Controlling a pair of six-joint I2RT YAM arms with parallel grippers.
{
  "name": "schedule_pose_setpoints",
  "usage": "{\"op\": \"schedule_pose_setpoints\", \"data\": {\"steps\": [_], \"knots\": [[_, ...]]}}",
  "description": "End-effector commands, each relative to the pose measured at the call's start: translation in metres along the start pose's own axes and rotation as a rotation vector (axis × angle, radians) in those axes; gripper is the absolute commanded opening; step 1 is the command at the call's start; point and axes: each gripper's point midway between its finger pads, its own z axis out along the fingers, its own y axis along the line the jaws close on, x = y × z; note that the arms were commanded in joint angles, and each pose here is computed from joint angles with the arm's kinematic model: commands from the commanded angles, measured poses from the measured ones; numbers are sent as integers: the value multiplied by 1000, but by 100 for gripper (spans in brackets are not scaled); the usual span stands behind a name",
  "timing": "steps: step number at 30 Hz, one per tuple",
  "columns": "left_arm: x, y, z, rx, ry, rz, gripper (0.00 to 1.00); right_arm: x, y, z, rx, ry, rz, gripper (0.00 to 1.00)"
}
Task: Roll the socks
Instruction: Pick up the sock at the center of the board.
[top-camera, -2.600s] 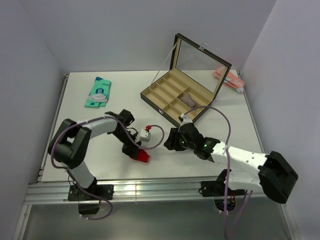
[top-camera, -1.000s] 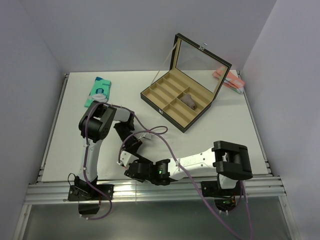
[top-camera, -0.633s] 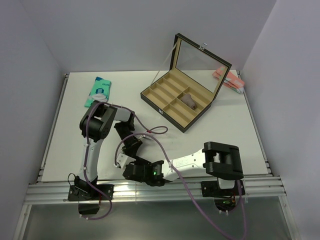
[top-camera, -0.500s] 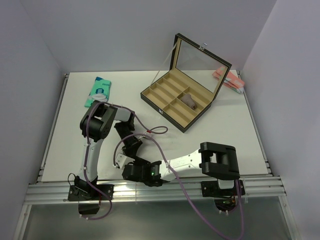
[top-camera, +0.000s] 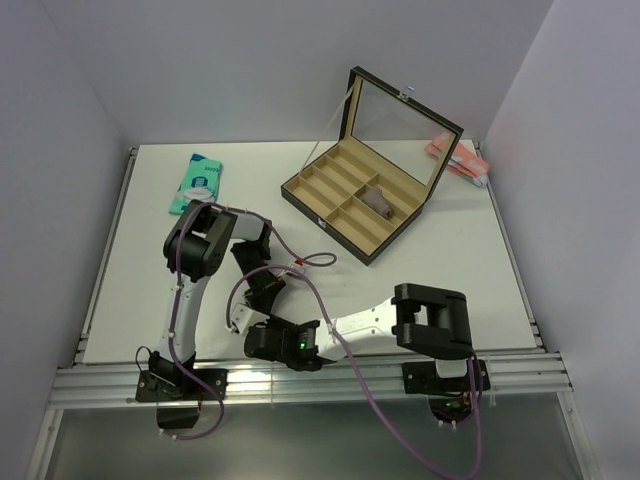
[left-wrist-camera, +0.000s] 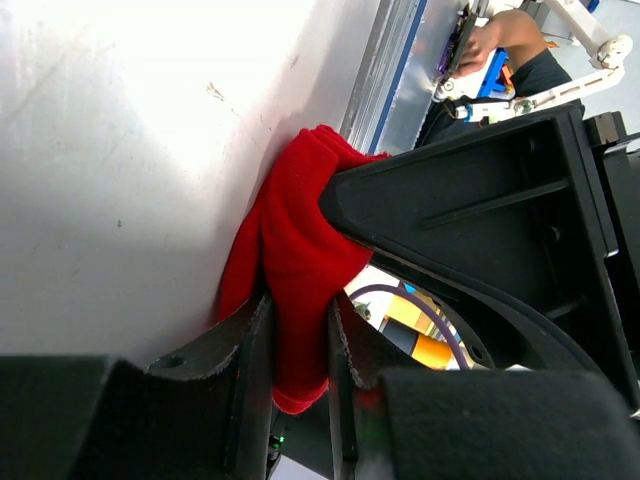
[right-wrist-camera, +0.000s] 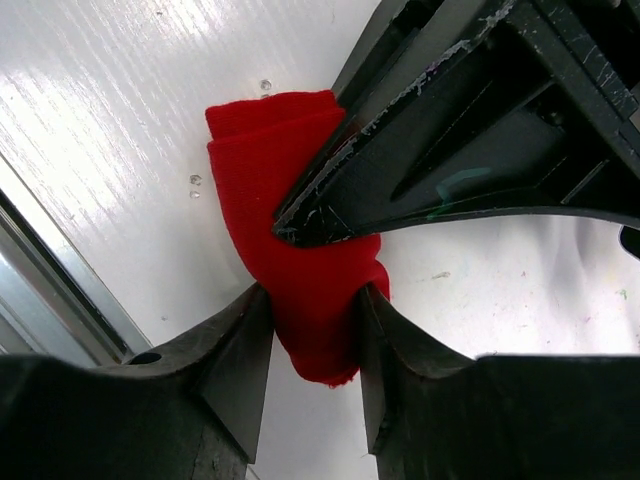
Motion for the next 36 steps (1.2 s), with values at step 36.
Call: {"op": "schedule_pose_setpoints", "data": {"steps": [36], "knots": [[-62,-23,-231,-389,-831,247,10,7,-91,3,-69,66,544,0]]}}
